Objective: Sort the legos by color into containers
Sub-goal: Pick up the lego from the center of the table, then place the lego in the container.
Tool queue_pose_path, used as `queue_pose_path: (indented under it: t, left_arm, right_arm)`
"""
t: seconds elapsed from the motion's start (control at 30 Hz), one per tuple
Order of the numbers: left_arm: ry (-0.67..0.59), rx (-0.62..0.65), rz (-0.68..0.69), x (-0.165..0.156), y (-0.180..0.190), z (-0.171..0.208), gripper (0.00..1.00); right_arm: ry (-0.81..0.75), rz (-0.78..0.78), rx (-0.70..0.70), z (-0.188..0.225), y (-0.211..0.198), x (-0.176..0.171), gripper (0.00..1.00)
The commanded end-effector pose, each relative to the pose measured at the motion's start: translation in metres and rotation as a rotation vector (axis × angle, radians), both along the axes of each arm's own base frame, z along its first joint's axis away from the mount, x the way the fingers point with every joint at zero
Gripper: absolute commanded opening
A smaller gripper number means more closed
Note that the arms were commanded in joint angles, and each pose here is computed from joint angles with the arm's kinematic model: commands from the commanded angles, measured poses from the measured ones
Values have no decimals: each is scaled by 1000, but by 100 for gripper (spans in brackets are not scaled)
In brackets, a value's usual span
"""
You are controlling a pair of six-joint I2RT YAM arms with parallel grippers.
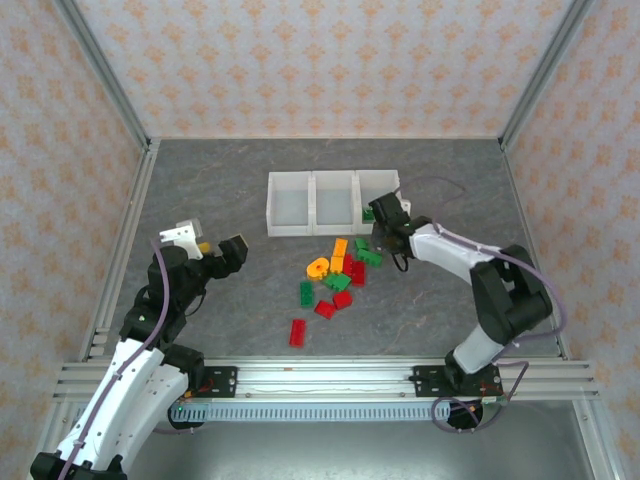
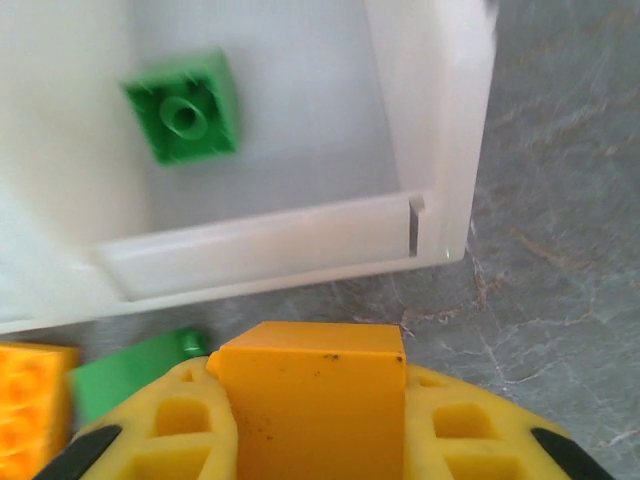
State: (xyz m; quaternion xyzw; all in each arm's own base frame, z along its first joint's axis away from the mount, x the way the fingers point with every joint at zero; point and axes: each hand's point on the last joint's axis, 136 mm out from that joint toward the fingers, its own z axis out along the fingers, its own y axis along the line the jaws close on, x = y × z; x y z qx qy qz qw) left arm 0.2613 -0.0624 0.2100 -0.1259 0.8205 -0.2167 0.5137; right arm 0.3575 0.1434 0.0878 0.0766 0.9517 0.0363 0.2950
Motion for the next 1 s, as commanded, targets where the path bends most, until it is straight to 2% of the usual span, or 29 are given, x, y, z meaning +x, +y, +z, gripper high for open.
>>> queue_pose_path:
  t: [0.0,0.17,0.27,0.37,0.6,0.83,0.9,0.97]
  left_arm:
    - [-23,-8,-46,1,-9,3,99]
    - [-19,-11,-57,2,-11,2,99]
    - [-21,-13,-63,2,-12,2,99]
    - [-25,-18,-76,1,-14,4,99]
    - [-53,-28,-87,-2,-16,9,99]
    - [-55,-34,-102,-2,-18,9,99]
    - [-56,-33,-105,-2,-19,10,99]
    - [-57,-35,-105,-2,-19,10,99]
  right_arm:
    - [-111,44,77,57,12,8,19]
    - [-219,125,219,110,43,24,21]
    - [-234,152,247,121,59,44,21]
    - [-242,190,277,114,78,63,27]
    - [-152,275,320,84,123,92,28]
    - [-72,307,301,51,146,97,29]
    - [-51,312,295,43,150,97,31]
    - [-36,312,288,37,152,98,39]
